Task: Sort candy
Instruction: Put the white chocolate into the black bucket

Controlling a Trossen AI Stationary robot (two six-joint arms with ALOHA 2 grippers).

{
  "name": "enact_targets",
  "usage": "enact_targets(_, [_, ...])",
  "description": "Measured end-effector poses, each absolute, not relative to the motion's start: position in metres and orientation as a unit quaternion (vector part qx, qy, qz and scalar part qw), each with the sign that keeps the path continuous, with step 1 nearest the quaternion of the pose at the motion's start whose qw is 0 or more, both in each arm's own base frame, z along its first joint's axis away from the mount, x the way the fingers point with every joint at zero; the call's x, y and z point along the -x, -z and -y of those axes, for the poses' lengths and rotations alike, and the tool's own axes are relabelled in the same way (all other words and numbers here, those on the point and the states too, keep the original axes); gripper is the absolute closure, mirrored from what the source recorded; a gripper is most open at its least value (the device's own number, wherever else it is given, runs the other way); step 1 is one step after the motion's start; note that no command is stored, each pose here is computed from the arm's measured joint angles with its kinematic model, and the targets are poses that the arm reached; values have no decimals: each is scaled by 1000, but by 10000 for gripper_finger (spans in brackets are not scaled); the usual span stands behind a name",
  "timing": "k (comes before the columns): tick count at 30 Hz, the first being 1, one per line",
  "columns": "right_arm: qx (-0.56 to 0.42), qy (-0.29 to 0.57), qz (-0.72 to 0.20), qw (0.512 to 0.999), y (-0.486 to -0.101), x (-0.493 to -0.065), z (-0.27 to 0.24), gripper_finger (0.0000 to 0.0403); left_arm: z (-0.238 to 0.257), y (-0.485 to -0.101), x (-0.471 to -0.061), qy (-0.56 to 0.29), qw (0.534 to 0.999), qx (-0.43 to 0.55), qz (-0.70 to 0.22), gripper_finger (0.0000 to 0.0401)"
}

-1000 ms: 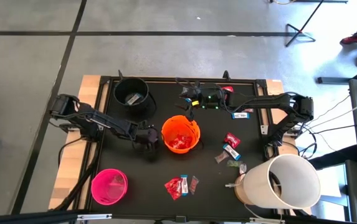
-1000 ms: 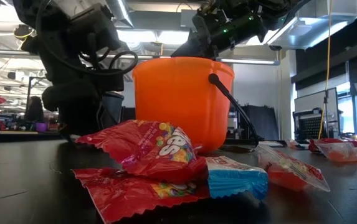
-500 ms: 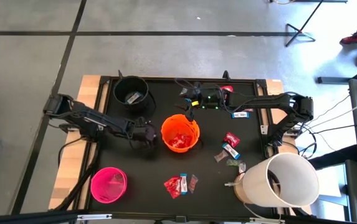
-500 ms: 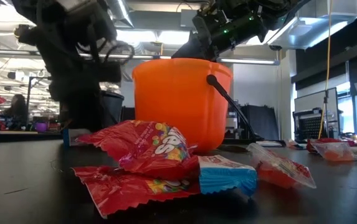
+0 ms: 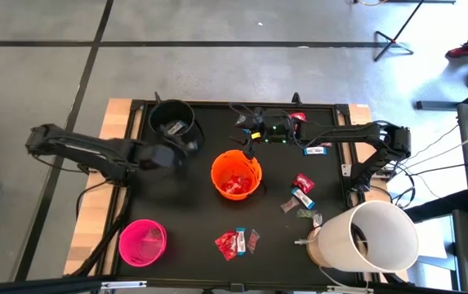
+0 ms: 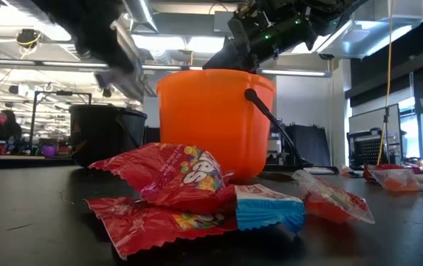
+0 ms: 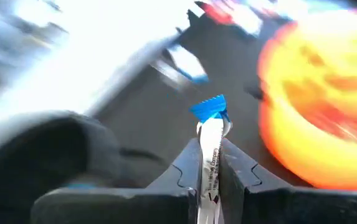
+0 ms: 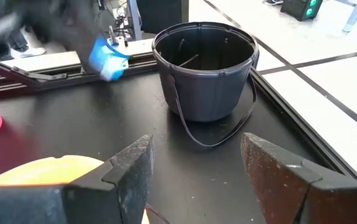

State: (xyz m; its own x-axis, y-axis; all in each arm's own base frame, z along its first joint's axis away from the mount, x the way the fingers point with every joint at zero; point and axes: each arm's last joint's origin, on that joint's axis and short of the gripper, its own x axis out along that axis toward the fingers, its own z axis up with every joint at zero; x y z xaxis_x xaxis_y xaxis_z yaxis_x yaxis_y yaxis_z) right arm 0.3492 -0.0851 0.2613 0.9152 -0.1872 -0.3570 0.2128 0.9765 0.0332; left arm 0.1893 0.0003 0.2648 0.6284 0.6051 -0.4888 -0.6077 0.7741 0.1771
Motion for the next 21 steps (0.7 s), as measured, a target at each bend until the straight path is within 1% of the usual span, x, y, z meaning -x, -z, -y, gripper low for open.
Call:
enact_targets(3, [-35, 102, -177, 978, -262, -349, 85, 164, -9, -287, -173, -436, 873, -59, -211, 382])
enact_targets(6, [-36, 102, -177, 978, -262, -349, 85, 164, -23, -295, -160, -492, 838, -98, -214, 374])
enact_targets(11, [-35, 102, -175, 979, -262, -349, 85, 164, -54, -294, -150, -488, 834, -73, -249, 358])
enact_targets(14, [-36, 103, -170, 979, -263, -350, 85, 164, -74, -292, -145, -506, 818, -59, -267, 344])
enact_targets(18, [-51, 105, -170, 979, -263, -350, 85, 164, -100, -287, -138, -517, 806, -28, -289, 309])
enact_targets(21, [-53, 105, -176, 977, -261, -349, 85, 164, -113, -286, -135, -498, 818, -6, -288, 274])
